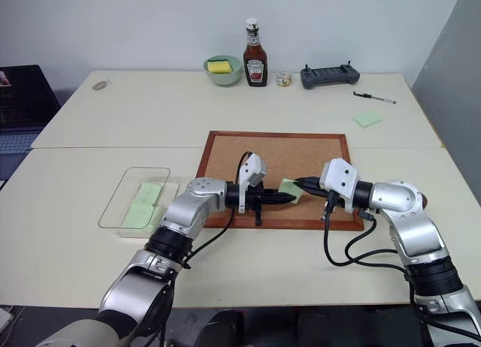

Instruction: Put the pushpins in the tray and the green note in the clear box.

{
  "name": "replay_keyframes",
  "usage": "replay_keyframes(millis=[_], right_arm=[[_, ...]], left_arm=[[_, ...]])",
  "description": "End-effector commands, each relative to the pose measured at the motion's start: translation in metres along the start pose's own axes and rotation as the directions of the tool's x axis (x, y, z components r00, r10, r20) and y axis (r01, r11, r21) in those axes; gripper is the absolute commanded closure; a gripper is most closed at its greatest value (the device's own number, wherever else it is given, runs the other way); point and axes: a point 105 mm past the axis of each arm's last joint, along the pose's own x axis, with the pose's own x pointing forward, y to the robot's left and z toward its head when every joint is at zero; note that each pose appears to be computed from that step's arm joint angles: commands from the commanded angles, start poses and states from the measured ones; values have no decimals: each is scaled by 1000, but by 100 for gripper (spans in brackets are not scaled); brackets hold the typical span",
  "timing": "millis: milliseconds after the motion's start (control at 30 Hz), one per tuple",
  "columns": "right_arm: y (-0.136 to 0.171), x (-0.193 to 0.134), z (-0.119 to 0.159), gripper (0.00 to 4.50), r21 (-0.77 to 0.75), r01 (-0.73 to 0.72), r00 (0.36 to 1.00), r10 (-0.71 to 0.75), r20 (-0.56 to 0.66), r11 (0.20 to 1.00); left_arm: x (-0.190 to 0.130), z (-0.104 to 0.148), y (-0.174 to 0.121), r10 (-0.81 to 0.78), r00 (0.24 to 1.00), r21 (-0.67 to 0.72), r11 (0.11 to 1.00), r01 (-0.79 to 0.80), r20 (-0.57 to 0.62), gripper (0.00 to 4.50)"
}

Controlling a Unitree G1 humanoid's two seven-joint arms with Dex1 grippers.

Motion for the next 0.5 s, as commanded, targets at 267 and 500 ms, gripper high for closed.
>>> replay_keyframes(millis=[267, 500], right_arm=[[-2, 1, 17, 414, -7, -4, 998, 5, 58, 1000], [-6, -6, 23, 290, 10, -12, 999, 12, 52, 1000]], left_arm=[[-4, 7, -1, 5, 1000, 33, 999, -6, 27, 450], [-9, 7, 5, 54, 998, 53, 997, -55, 28, 450]])
